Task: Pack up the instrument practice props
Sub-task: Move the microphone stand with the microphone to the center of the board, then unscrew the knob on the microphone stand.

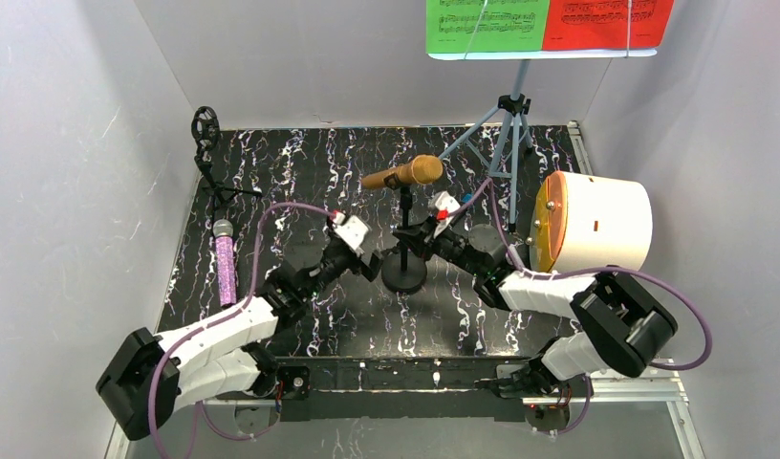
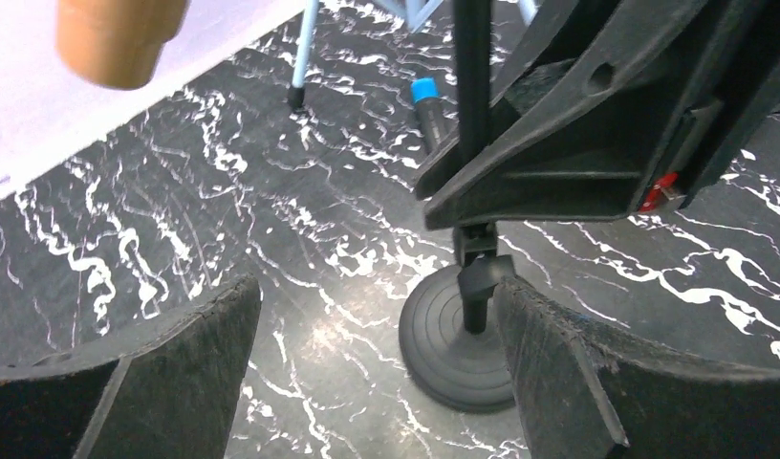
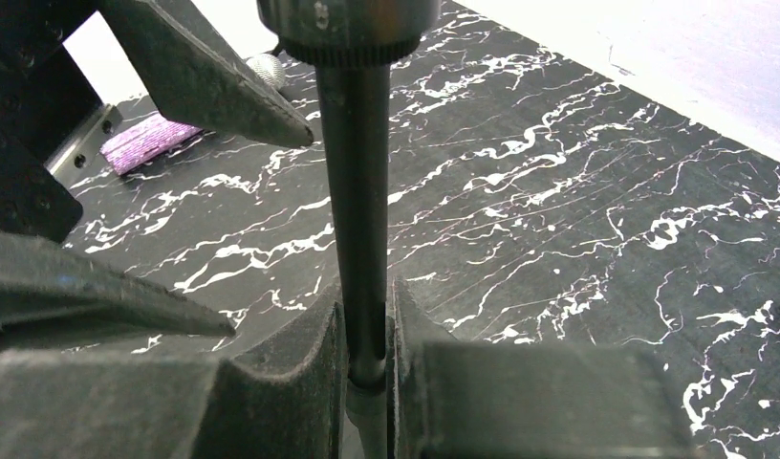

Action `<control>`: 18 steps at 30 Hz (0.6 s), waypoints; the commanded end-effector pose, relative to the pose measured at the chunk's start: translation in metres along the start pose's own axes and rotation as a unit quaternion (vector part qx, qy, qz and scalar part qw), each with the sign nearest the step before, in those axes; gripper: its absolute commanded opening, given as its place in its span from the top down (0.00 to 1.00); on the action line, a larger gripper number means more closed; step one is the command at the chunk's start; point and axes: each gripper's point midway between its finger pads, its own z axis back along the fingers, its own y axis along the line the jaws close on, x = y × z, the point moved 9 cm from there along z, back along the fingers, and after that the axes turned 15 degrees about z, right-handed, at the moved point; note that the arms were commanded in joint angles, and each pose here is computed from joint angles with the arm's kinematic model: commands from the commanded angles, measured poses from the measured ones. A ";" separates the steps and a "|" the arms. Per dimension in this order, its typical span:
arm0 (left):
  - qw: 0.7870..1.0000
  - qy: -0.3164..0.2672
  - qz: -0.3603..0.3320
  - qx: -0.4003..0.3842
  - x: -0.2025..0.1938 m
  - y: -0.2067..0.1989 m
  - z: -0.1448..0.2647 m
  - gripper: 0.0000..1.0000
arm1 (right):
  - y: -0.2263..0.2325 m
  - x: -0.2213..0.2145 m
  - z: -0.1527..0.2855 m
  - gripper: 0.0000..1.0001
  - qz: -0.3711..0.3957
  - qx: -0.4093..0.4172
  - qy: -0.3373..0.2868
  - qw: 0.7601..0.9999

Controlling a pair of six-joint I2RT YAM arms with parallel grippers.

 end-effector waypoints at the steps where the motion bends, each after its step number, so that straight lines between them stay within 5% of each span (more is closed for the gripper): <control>1: 0.994 -0.093 -0.055 0.022 0.003 -0.012 0.000 0.11 | 0.003 0.034 0.010 0.99 0.025 -0.026 -0.086 0.996; 18: 0.983 -0.091 -0.160 -0.017 -0.036 -0.045 -0.016 0.22 | 0.014 0.030 0.017 0.99 0.045 -0.036 -0.082 0.995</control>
